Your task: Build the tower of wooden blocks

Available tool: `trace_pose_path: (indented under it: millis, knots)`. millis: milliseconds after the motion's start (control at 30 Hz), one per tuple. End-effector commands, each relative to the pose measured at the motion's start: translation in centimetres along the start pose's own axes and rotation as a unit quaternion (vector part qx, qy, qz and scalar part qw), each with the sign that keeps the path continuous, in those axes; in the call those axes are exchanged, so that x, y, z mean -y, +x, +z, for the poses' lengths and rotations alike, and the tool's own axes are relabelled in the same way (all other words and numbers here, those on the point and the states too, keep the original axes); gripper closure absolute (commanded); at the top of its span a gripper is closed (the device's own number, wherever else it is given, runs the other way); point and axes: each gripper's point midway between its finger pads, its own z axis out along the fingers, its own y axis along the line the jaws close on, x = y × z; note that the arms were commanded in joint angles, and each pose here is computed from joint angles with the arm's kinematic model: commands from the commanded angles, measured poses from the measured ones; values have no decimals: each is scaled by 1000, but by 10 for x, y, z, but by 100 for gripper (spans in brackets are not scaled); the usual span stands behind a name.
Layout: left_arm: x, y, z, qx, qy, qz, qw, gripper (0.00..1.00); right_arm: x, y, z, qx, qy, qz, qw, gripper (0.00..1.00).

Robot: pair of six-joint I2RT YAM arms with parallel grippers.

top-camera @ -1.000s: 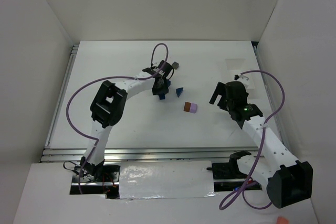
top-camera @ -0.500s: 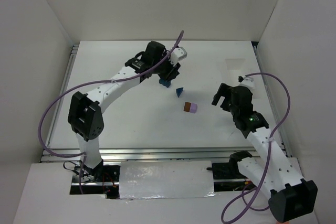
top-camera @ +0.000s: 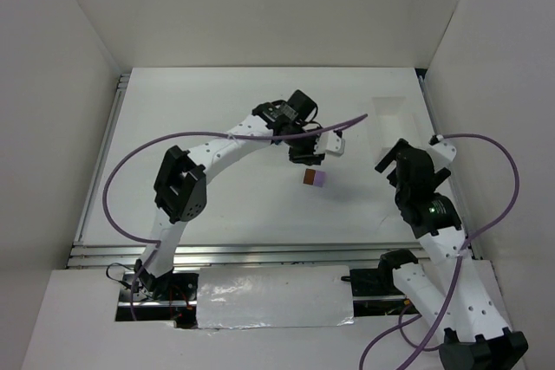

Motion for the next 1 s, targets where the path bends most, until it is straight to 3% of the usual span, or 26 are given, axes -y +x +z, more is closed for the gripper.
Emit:
trace_pose_path:
  millis: [0, 267, 367, 967]
  knots:
    - [11, -6, 18, 4, 31, 50, 998, 90, 13, -24, -14, 41, 22, 39, 998, 0]
    - [27, 5, 61, -26, 45, 54, 997, 88, -4, -32, -27, 62, -53, 47, 996, 0]
    - [25, 12, 71, -44, 35, 52, 997, 91, -9, -30, -29, 60, -75, 42, 994, 0]
    - [11, 10, 80, -47, 22, 72, 996, 93, -18, -22, -23, 47, -94, 27, 994, 0]
